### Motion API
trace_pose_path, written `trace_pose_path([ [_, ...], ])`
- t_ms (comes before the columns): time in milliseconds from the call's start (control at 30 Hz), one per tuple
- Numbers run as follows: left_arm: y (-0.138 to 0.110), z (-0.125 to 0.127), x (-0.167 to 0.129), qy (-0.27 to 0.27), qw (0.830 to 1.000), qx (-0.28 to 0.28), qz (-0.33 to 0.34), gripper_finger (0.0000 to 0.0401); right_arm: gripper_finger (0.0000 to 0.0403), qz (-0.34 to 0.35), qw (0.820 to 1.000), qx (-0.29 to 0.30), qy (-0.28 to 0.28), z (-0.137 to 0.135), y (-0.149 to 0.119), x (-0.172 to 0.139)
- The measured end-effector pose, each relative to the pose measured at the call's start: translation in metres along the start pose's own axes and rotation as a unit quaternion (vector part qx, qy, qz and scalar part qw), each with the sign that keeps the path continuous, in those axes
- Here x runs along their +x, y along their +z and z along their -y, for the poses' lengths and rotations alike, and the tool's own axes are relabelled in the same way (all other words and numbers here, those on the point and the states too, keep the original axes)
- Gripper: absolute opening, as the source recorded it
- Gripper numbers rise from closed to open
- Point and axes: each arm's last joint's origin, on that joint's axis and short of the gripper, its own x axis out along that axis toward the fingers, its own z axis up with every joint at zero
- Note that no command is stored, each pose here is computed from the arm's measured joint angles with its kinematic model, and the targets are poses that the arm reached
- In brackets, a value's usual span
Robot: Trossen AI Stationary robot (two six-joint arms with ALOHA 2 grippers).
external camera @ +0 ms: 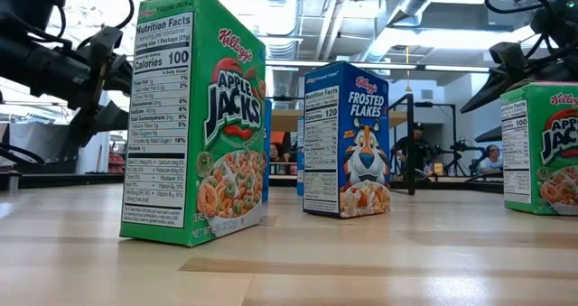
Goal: Stack cereal on shelf
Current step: Put the right green cereal box on the shelf
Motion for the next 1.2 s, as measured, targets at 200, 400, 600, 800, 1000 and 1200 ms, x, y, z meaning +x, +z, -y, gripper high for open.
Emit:
trace_pose_path([
  [200,0.008,0.016,-0.002,-0.121,0.99,-0.075,-0.021,0.0226,0.0291,0.002,1.0,-0.001,-0.002,0.0,0.0,0.0],
  [400,0.038,0.043,-0.018,-0.327,0.937,-0.105,0.065,0.0226,0.0291,0.007,1.0,0.0,-0.005,0.0,0.0,0.0],
  [600,0.082,0.076,-0.034,-0.358,0.921,-0.031,0.15,0.0226,0.0291,0.011,0.999,0.052,-0.004,0.0,0.001,0.0],
  [800,0.119,0.121,-0.03,-0.307,0.944,0.04,0.113,0.0226,0.0291,-0.005,0.994,0.089,0.06,-0.009,0.004,-0.001],
  [1000,0.138,0.173,-0.003,-0.266,0.957,0.109,0.035,0.0226,0.0291,0.05,0.958,0.037,0.281,-0.046,0.022,-0.015],
  [1200,0.156,0.222,0.019,-0.281,0.945,0.169,0.002,0.0226,0.0291,0.09,0.896,-0.011,0.434,-0.076,0.036,-0.047],
])
